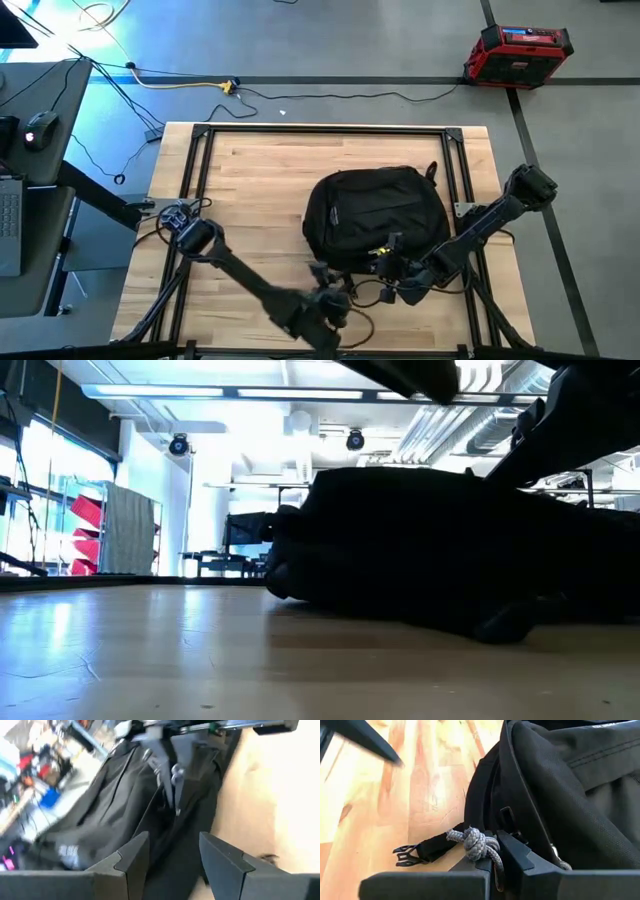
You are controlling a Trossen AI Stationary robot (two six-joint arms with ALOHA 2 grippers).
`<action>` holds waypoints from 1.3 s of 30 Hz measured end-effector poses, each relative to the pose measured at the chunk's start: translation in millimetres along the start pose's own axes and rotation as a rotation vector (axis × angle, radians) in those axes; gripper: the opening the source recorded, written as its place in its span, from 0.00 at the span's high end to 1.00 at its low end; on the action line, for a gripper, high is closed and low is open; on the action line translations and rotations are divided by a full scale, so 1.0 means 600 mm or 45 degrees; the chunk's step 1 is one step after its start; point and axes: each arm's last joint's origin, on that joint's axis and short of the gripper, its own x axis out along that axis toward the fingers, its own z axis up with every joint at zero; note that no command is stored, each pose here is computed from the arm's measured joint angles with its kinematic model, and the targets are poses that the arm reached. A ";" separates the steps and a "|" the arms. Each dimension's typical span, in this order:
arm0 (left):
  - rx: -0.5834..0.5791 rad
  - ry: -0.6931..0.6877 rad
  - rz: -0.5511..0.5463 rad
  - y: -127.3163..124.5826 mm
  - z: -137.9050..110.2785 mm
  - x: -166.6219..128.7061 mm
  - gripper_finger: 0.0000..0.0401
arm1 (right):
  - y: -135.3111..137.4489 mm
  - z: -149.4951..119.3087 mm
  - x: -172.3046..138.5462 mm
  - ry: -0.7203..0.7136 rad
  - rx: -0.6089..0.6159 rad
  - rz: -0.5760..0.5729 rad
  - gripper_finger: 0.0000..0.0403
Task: Unpack backpack
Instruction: Close the black backpack
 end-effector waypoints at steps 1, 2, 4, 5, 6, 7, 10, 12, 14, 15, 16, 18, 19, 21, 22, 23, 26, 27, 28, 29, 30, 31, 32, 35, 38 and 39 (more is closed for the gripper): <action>0.050 -0.001 -0.015 0.001 0.000 0.012 0.61 | 0.001 -0.001 -0.001 0.000 -0.002 0.003 1.00; 0.081 0.004 -0.042 0.002 0.000 0.025 0.61 | 0.002 -0.001 -0.002 0.000 -0.004 0.006 1.00; 0.109 0.027 -0.113 0.006 -0.004 0.050 0.61 | 0.002 -0.002 -0.002 0.000 -0.005 0.008 1.00; 0.107 0.044 -0.145 0.009 -0.006 0.062 0.61 | 0.003 -0.002 -0.002 0.001 -0.005 0.011 1.00; 0.104 0.063 -0.170 0.013 -0.008 0.073 0.61 | 0.003 -0.002 -0.002 0.002 -0.005 0.012 1.00; 0.098 0.082 -0.198 0.017 -0.010 0.083 0.61 | 0.002 -0.001 -0.002 0.002 -0.005 0.012 1.00; 0.074 0.126 -0.256 0.030 -0.012 0.111 0.61 | 0.003 -0.002 -0.002 0.001 -0.015 0.013 1.00; 0.056 0.148 -0.265 0.037 -0.014 0.126 0.61 | 0.003 -0.002 -0.002 0.001 -0.016 0.012 1.00; 0.036 0.170 -0.296 0.041 -0.016 0.136 0.63 | 0.002 -0.003 -0.002 0.004 -0.017 0.012 1.00; 0.022 0.188 -0.311 0.040 -0.020 0.141 0.66 | 0.002 -0.003 -0.002 0.006 -0.016 0.011 1.00; 0.014 0.206 -0.322 0.038 -0.023 0.145 0.70 | 0.002 -0.004 -0.002 0.009 -0.013 0.011 1.00; 0.044 0.247 -0.323 0.035 -0.032 0.146 0.81 | 0.002 -0.005 -0.003 0.017 -0.019 0.013 1.00; 0.063 0.265 -0.321 0.034 -0.036 0.146 0.89 | 0.002 -0.006 -0.003 0.020 -0.022 0.012 1.00; 0.073 0.293 -0.312 0.032 -0.041 0.141 0.97 | 0.002 -0.008 -0.004 0.034 -0.008 0.005 1.00; 0.070 0.298 -0.296 0.031 -0.043 0.138 0.97 | 0.001 -0.011 -0.005 0.046 -0.001 -0.003 1.00; 0.068 0.304 -0.289 0.030 -0.044 0.137 0.97 | 0.000 -0.013 -0.005 0.064 0.006 -0.015 1.00; 0.091 0.319 -0.285 0.026 -0.050 0.133 0.99 | -0.009 -0.024 -0.007 0.151 0.035 -0.064 1.00; 0.093 0.322 -0.285 0.025 -0.051 0.132 0.99 | -0.012 -0.027 -0.008 0.180 0.046 -0.077 1.00; 0.095 0.324 -0.283 0.025 -0.051 0.132 0.99 | -0.014 -0.029 -0.010 0.210 0.054 -0.088 1.00; 0.099 0.329 -0.283 0.025 -0.052 0.132 0.99 | -0.017 -0.032 -0.011 0.241 0.061 -0.097 1.00; 0.093 0.336 -0.281 0.026 -0.053 0.132 0.99 | -0.019 -0.035 -0.012 0.268 0.067 -0.106 1.00; 0.079 0.345 -0.280 0.026 -0.054 0.132 1.00 | -0.020 -0.038 -0.013 0.294 0.067 -0.110 1.00; 0.068 0.357 -0.276 0.027 -0.055 0.131 1.00 | -0.022 -0.040 -0.014 0.322 0.071 -0.110 1.00; 0.079 0.419 -0.254 0.030 -0.065 0.128 1.00 | -0.031 -0.052 -0.018 0.439 0.054 -0.138 1.00; 0.076 0.464 -0.237 0.032 -0.072 0.125 1.00 | -0.042 -0.063 -0.023 0.530 0.049 -0.221 1.00; 0.076 0.478 -0.229 0.033 -0.074 0.124 1.00 | -0.046 -0.065 -0.025 0.539 0.049 -0.256 1.00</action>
